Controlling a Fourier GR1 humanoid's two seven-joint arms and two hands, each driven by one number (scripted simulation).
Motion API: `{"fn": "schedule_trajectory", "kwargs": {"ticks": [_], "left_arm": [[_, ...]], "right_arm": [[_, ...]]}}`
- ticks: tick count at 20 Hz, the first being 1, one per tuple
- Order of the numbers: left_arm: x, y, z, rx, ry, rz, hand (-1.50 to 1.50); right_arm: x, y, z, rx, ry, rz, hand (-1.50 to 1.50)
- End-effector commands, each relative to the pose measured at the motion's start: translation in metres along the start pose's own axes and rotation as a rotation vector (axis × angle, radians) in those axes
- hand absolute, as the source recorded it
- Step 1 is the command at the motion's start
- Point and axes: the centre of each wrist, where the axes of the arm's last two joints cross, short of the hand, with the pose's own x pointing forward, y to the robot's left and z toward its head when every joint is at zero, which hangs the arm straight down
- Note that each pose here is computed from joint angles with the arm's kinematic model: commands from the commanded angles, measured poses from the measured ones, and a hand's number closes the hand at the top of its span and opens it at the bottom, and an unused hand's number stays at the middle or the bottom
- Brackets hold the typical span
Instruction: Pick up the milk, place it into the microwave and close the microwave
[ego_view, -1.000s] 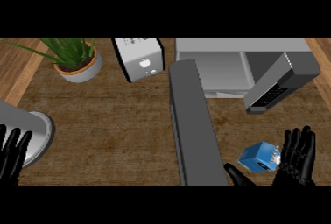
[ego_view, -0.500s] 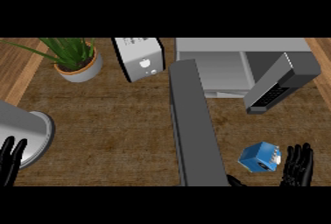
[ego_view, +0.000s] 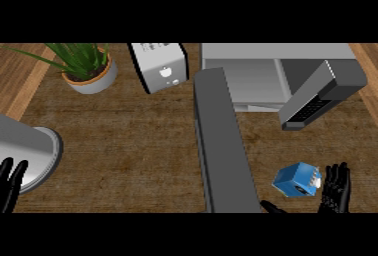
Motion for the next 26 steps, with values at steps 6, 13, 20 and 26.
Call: {"fn": "schedule_trajectory", "kwargs": {"ticks": [6,13,20,26], "left_arm": [[-0.007,0.003,0.002,0.006,0.017,0.002,-1.5],[0.006,-0.009,-0.005,0.011,-0.023,-0.014,-1.5],[0.014,-0.014,0.004,-0.003,0.012,0.001,-1.5],[-0.003,-0.002,-0.001,0.001,0.02,0.01,-1.5]], "right_arm": [[-0.029,-0.013,-0.003,-0.03,0.016,0.007,-1.5],[-0.058,-0.021,-0.023,-0.126,0.068,0.139,-1.5],[-0.095,-0.054,-0.003,-0.124,0.098,0.138,-1.5],[-0.091,-0.046,-0.003,0.201,0.106,-0.182,-1.5]]}}
